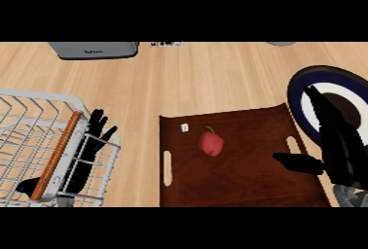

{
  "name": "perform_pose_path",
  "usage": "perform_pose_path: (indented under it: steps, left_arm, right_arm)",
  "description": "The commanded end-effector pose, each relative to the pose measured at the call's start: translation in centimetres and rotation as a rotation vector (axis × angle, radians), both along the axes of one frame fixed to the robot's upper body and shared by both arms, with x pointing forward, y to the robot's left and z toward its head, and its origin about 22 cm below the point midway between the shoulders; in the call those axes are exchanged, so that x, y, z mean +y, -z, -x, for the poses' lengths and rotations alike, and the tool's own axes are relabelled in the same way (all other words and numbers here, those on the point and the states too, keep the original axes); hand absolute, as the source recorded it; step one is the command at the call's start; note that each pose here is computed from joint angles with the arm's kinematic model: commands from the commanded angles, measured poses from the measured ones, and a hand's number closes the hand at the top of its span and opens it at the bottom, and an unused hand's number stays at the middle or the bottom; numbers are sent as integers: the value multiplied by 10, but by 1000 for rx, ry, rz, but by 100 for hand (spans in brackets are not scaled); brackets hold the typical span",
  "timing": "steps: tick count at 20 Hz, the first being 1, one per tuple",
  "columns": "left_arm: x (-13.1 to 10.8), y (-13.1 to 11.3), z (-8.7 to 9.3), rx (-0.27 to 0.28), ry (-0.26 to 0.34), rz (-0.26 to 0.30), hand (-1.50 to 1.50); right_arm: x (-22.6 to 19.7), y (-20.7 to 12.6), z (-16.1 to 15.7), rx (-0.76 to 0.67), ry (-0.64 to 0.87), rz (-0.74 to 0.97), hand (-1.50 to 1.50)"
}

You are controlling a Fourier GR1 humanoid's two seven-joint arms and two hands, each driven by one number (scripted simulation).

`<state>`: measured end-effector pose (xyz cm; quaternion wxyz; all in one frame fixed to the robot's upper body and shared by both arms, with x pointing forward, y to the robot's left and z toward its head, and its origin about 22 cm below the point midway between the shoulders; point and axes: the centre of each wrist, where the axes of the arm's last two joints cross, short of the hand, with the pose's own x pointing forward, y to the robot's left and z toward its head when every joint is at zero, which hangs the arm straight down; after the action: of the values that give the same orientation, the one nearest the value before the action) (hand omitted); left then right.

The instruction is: Pick the bell pepper from the tray and place it in the plate

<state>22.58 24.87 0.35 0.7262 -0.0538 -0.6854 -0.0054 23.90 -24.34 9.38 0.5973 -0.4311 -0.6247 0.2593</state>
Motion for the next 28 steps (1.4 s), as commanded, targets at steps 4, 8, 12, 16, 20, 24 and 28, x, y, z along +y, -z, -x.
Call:
perform_pose_path:
  steps: [4, 8, 12, 16, 20, 24, 28]
  left_arm:
    - [11, 31, 5, 278, -68, -72, 0]
    - [2, 34, 7, 289, -46, -70, 0]
    - [-1, 41, 5, 290, -53, -73, 0]
    - [-1, 37, 4, 291, -51, -69, 0]
    - [1, 37, 2, 298, -46, -61, 0]
    - [-4, 35, 7, 280, -44, -79, 0]
    - [-10, 40, 7, 292, -54, -74, 0]
  right_arm:
    - [46, -16, 6, 182, 74, 102, -150]
    - [75, -18, 6, 227, 122, 145, -150]
    - [95, -17, 0, 249, 172, 181, -150]
    - [116, 1, 3, 342, 173, 169, -150]
    - [139, 2, 0, 359, 166, 138, -150]
    - [164, 14, -3, 372, 169, 151, -150]
    - [165, 17, -14, 378, 202, 202, -150]
